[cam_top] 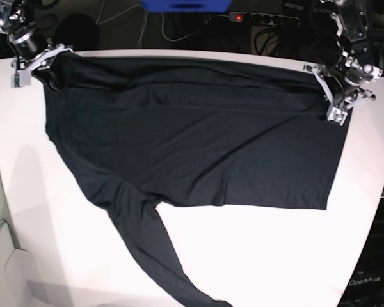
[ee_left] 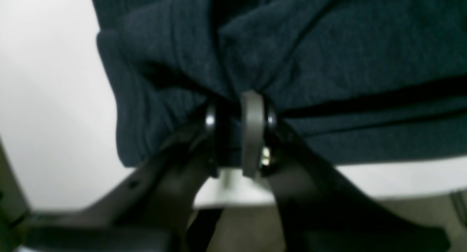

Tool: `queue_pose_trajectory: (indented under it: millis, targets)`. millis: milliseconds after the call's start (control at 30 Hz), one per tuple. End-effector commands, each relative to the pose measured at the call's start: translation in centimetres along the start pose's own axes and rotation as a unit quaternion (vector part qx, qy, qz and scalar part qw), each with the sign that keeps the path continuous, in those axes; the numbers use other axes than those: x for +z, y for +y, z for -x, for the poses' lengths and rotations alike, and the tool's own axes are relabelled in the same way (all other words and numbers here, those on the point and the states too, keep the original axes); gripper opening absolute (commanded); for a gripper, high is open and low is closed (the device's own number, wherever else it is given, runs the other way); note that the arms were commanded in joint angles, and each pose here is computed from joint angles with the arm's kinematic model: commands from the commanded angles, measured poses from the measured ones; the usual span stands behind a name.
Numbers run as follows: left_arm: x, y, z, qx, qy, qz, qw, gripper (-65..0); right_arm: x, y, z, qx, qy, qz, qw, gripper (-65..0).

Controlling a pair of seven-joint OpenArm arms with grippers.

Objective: Fold the T-shirt properly
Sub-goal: 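Open both grippers and release the shoulder edge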

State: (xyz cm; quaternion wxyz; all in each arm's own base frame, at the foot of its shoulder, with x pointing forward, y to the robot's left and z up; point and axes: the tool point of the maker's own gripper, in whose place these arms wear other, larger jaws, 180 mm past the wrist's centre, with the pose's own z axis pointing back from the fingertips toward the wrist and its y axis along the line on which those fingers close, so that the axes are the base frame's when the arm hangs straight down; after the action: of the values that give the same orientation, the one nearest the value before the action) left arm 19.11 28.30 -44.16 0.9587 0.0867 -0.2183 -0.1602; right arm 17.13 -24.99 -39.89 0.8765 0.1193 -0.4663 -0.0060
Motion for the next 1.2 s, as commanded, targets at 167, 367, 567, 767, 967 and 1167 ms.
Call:
queue_pose_trajectory:
  millis: [167, 367, 567, 767, 967, 1167]
  targets:
    - [1.9, 0.5, 3.3, -0.032, 0.097, -0.032, 0.994, -55.7, 0.3, 0.6, -2.7, 0.021, -0.035, -0.010, 0.9991, -58.6]
    - [2.2, 0.9, -0.4, -0.025, 0.054, -0.048, 0.997, -55.5, -1.3, 0.4, -4.1, 0.051, 0.000, -0.015, 0.9986, -58.5]
    - [1.9, 1.1, -2.0, -0.018, 0.037, -0.050, 0.998, -55.3, -1.9, 0.5, -4.4, 0.056, 0.009, -0.016, 0.9982, -58.6]
    - [1.9, 1.1, -2.3, -0.016, 0.035, -0.049, 0.998, -55.3, -1.8, 0.2, -4.6, 0.063, 0.010, -0.014, 0.9979, -58.5]
    - [3.1, 2.6, -1.8, -0.011, 0.059, -0.073, 0.996, -55.3, -1.7, -0.2, -4.9, 0.071, 0.011, -0.013, 0.9973, -58.5]
    - [4.9, 3.6, -3.8, -0.017, 0.027, -0.102, 0.994, -55.3, -1.8, 0.0, -4.8, 0.072, 0.014, -0.016, 0.9972, -58.4]
